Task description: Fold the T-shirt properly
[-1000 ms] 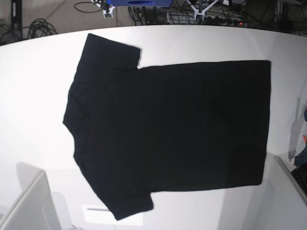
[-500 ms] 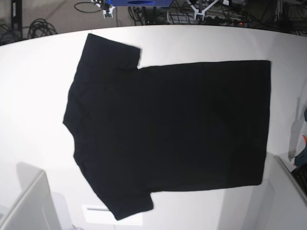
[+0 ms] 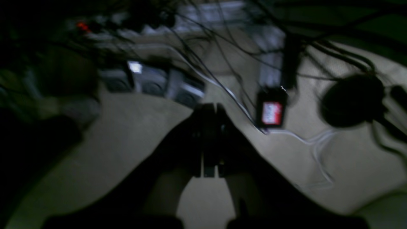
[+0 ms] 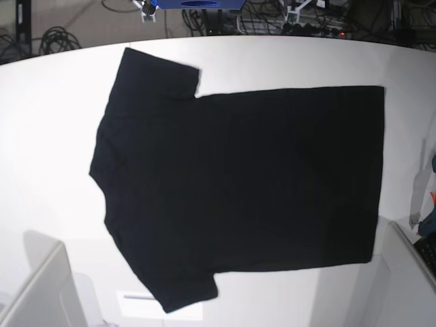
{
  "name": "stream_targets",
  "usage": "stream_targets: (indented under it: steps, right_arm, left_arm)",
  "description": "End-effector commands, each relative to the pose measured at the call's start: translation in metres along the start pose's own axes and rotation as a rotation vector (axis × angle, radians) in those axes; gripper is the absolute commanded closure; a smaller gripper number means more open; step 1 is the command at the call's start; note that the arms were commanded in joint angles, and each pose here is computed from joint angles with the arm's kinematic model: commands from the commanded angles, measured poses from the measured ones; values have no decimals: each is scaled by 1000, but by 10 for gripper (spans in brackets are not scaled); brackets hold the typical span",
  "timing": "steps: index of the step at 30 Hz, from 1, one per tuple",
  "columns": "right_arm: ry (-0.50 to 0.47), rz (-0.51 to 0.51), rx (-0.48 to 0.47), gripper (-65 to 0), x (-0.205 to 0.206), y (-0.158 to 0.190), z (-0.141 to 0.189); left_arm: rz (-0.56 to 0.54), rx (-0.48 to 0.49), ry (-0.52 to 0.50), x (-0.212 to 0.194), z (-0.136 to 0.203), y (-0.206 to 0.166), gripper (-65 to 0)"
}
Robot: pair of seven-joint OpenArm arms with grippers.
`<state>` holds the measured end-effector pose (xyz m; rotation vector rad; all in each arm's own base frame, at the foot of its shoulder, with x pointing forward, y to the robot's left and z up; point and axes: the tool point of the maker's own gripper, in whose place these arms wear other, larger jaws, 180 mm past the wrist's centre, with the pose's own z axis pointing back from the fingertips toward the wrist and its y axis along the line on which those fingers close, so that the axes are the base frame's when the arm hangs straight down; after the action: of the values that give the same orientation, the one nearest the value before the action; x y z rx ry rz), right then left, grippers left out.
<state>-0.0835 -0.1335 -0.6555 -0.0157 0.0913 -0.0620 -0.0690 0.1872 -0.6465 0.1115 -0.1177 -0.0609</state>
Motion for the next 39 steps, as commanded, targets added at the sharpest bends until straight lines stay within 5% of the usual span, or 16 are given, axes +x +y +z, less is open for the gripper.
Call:
stream_targets:
  steps: [1, 6, 11, 19, 26, 32, 39]
  right_arm:
    - [8, -22, -24, 0, -15, -11, 2]
    - [-52, -58, -65, 0, -36, -31, 21]
    - [-103, -57, -76, 0, -42, -33, 52]
    - [-287, -298, -119, 0, 3, -71, 139]
    - [-557, -399, -91, 0, 75, -96, 235]
    - [-766, -474, 53, 0, 144, -87, 277]
    - [-883, -393, 477, 0, 204, -39, 313]
  left_arm:
    - [-9, 13, -9, -12, 7, 10, 0]
    - [-35, 36, -103, -22, 41, 34, 0]
    - [119, 51, -212, -14, 86, 66, 0]
    - [135, -43, -390, 29, 170, 74, 0]
    - [139, -1, -602, 95, 236, 97, 0]
    - [124, 6, -720, 133, 270, 101, 0]
    - [176, 40, -771, 147, 269, 107, 0]
